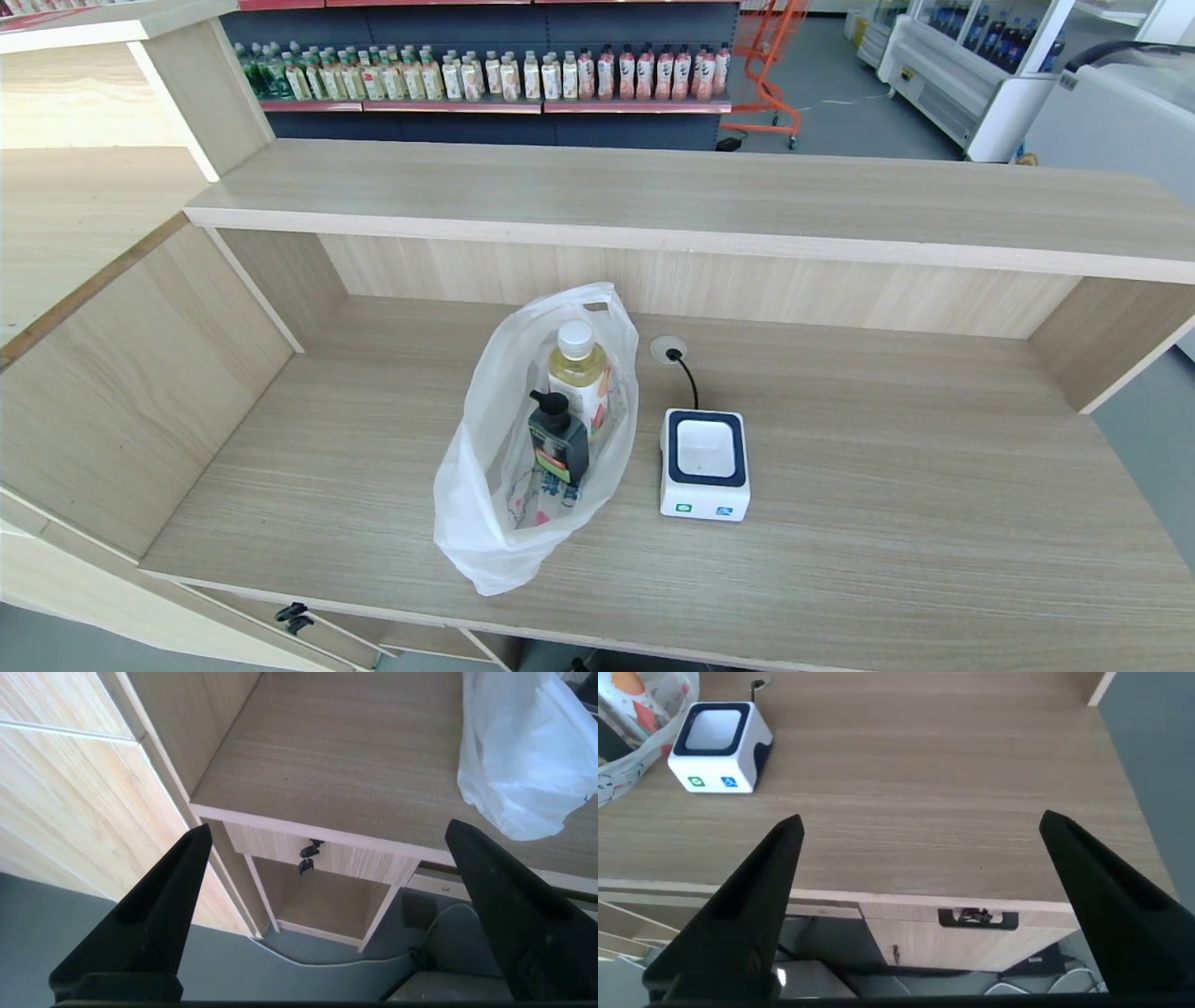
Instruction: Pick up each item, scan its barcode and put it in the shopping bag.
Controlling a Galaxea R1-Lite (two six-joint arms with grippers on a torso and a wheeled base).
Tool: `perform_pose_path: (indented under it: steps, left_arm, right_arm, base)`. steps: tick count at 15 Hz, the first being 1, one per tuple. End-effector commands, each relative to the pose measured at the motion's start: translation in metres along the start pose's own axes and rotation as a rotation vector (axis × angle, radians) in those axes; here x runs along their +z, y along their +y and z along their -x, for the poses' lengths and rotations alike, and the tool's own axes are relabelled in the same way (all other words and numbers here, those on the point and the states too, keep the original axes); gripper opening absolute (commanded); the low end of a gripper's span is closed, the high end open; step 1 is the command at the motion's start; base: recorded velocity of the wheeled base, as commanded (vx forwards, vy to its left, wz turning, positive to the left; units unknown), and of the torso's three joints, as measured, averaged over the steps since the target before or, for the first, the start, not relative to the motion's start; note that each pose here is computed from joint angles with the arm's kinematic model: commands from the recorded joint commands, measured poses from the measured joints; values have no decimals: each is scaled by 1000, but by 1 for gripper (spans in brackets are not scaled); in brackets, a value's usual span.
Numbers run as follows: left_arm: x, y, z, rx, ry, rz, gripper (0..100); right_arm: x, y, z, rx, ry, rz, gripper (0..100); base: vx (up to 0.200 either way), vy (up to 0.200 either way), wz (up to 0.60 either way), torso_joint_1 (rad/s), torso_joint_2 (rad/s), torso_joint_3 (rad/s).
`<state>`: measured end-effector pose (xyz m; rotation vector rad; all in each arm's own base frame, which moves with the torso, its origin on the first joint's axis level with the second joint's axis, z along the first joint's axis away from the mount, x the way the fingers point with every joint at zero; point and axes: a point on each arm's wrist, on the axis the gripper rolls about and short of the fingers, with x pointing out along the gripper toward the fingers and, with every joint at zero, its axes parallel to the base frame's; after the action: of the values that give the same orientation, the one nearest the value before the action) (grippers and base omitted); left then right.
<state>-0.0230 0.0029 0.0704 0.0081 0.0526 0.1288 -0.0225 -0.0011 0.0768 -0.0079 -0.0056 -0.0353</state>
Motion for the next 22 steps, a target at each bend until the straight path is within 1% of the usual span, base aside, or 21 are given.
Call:
perform_pose_path:
  steps: [1,8,11,12,14,22]
  left_arm:
    - [0,0,0,0,0,0,100]
    - [0,0,0,0,-2,0,100]
    - [0,0,-1,-2,9,-13,100]
    - [0,0,0,-2,4,-11,100]
    - [0,0,0,0,0,-3,100]
    - [0,0,0,0,0,-3,100]
  right_arm:
    - [0,0,0,0,-3,-8,0]
    - [0,0,0,-1,-3,-14,0]
    - [0,0,0,-1,-3,-14,0]
    - [0,0,0,-2,-3,-13,0]
    - [0,0,0,-2,-3,-13,0]
    - [0,0,0,-1,-3,-14,0]
  base:
    - [0,0,0,0,0,0]
    - [0,0,0,0,0,0]
    - [0,0,0,0,0,0]
    - [200,0,0,7,2,2]
    - [0,0,0,0,0,0]
    - [0,0,0,0,0,0]
